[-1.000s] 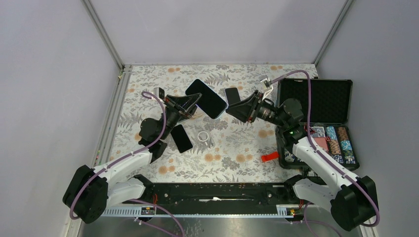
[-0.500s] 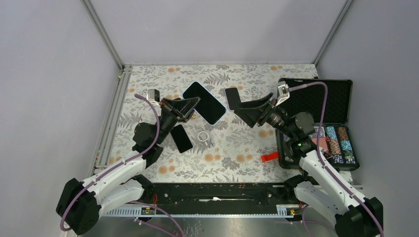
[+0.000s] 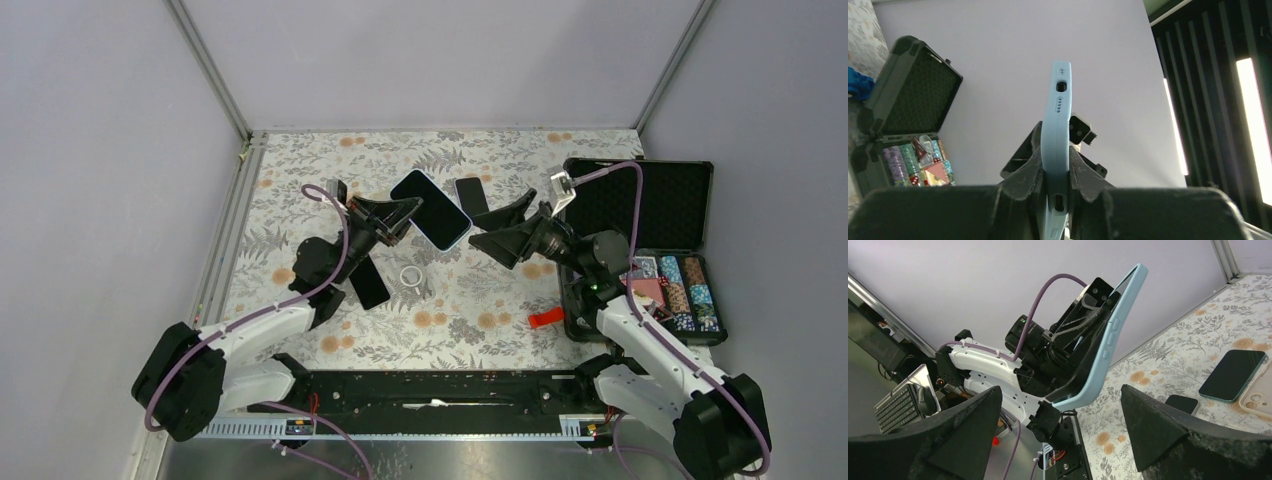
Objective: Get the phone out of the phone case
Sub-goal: Remove the phone case from the phone.
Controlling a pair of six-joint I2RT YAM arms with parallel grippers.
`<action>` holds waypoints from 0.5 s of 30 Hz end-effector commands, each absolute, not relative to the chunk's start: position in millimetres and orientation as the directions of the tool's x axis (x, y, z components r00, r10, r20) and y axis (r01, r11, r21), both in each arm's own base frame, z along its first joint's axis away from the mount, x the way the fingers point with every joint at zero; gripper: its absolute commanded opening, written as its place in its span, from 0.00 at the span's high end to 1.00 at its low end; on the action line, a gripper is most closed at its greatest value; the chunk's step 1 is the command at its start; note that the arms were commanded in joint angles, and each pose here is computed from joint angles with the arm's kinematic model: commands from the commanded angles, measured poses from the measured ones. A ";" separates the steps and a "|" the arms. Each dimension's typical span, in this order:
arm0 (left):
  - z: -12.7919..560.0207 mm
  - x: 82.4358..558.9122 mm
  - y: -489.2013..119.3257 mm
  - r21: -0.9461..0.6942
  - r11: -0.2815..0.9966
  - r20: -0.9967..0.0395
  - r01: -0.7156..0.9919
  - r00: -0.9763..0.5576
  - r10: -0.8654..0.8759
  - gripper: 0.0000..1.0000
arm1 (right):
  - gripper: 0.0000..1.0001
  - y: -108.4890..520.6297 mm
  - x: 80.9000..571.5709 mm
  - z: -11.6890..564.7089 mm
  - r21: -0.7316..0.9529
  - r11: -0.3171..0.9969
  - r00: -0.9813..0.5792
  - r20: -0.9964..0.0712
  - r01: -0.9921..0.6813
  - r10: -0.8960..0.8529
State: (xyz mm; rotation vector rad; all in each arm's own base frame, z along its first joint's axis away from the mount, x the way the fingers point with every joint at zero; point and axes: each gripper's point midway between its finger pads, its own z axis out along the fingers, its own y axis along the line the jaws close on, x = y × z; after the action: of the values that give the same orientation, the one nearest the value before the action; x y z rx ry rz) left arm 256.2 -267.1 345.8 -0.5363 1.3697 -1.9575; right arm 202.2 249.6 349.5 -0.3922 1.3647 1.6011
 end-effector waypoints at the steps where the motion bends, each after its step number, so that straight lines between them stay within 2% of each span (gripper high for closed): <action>1: 419.1 233.5 -254.0 -0.801 -0.430 -0.010 0.415 -0.728 -0.685 1.00 | 0.06 249.0 204.3 359.8 0.549 0.069 -0.448 -0.742 -0.833 0.498; 3: 419.1 234.4 -254.7 -0.796 -0.449 0.006 0.405 -0.738 -0.675 1.00 | 0.10 249.9 205.0 359.8 0.555 0.058 -0.457 -0.735 -0.830 0.501; 9: 419.2 234.5 -255.1 -0.791 -0.471 0.028 0.391 -0.746 -0.665 1.00 | 0.34 256.4 213.6 347.4 0.585 0.057 -0.489 -0.724 -0.809 0.486; 15: 425.7 228.7 -253.5 -0.778 -0.486 0.024 0.398 -0.754 -0.656 1.00 | 0.48 259.2 229.9 331.9 0.620 0.096 -0.502 -0.708 -0.779 0.497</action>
State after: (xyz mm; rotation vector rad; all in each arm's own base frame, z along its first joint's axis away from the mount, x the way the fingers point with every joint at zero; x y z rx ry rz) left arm 259.0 -270.3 353.6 -0.5844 1.3173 -2.0773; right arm 221.0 258.9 329.8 -0.3323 1.4010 1.6372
